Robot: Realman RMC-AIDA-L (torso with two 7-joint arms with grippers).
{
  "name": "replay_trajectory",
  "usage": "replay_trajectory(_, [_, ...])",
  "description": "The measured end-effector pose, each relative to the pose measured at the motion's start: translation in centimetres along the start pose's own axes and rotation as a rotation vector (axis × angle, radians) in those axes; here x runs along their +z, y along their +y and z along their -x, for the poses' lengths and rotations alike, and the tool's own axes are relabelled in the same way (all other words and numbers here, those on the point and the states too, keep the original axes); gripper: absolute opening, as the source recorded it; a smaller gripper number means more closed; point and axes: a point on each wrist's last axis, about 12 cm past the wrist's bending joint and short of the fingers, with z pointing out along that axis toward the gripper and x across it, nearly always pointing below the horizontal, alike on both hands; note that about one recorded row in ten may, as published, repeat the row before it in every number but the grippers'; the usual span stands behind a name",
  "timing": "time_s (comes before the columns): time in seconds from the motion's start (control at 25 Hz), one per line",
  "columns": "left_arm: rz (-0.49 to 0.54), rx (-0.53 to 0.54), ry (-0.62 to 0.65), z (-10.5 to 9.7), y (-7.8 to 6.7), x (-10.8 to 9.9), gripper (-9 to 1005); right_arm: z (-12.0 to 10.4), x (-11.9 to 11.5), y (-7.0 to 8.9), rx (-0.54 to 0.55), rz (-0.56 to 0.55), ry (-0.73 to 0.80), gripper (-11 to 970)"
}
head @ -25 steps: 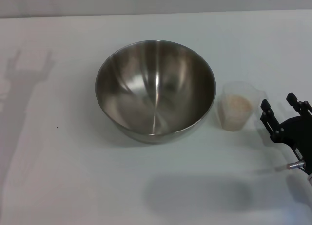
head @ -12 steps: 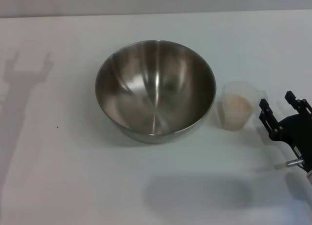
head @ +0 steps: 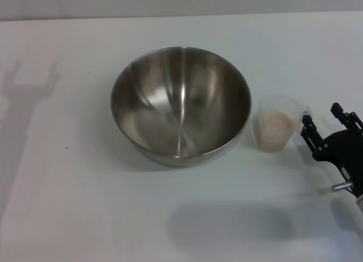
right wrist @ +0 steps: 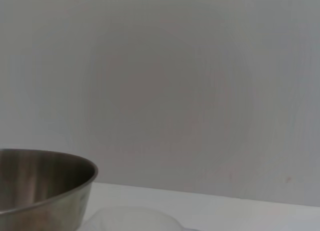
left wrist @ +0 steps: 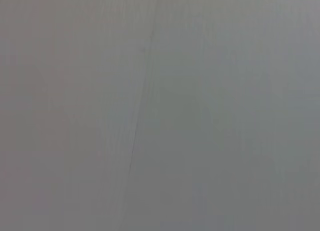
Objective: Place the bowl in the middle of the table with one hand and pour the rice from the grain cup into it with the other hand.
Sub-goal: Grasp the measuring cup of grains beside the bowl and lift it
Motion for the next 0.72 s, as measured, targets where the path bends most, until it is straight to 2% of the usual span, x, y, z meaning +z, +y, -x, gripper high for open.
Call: replay_trajectory(0.72, [0.004,0.001,-0.009,0.13,0.11,-0.03,861,0.23,1.02,-0.05,-0.003,0.003,0.002,571])
